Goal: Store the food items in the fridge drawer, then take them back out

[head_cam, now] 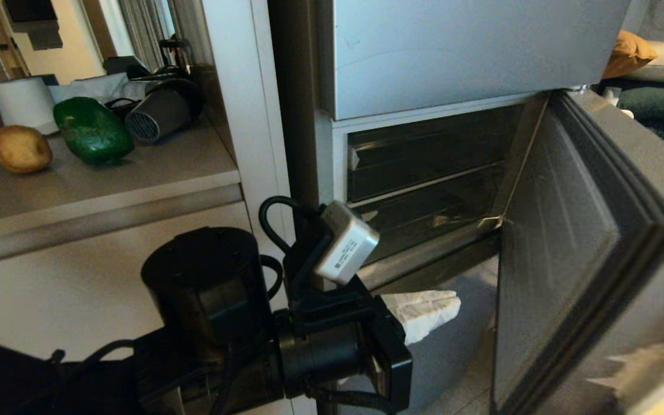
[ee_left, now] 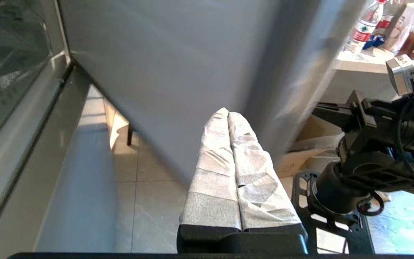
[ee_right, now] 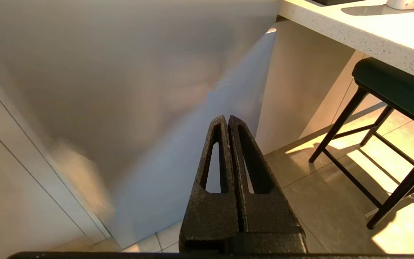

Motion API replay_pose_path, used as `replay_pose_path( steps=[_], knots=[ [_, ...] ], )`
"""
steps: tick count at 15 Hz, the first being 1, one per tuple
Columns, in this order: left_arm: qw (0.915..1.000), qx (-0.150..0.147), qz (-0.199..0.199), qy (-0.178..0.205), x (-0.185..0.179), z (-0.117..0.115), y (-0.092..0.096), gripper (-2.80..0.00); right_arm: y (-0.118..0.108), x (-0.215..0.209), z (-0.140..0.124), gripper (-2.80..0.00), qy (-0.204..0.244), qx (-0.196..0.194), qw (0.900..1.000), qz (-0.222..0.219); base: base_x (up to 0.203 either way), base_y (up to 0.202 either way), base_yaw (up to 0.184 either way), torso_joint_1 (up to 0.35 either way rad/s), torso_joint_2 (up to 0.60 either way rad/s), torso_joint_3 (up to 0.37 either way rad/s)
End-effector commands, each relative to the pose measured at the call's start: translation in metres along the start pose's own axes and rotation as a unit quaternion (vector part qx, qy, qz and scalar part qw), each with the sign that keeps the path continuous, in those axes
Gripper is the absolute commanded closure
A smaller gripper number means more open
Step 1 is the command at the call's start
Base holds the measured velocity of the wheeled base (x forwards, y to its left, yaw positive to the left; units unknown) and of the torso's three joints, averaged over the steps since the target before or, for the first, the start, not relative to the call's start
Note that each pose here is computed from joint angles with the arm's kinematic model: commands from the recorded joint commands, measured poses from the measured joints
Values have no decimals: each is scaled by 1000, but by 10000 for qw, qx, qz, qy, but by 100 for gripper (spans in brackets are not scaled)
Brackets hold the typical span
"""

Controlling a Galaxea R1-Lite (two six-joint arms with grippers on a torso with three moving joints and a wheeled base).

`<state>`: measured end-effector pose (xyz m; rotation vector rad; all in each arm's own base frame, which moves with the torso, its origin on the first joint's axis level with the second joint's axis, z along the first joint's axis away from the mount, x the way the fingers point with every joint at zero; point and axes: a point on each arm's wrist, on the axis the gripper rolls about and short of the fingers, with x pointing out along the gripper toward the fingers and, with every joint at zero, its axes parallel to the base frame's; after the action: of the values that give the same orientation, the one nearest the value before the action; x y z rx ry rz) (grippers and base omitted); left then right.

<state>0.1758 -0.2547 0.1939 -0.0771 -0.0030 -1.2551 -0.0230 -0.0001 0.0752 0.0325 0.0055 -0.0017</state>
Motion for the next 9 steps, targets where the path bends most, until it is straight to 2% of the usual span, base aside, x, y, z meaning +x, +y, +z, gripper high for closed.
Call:
replay_pose_path(
  steps=[1, 9],
  knots=[
    [9998, 17, 170, -40, 1, 0, 1, 0, 0, 0, 0, 0, 3, 6, 10000, 0, 0, 0, 0, 0, 0, 0],
    [9997, 10, 239, 62, 2, -6, 2, 0, 0, 0, 0, 0, 3, -2, 10000, -5, 0, 0, 0, 0, 0, 0]
  ],
)
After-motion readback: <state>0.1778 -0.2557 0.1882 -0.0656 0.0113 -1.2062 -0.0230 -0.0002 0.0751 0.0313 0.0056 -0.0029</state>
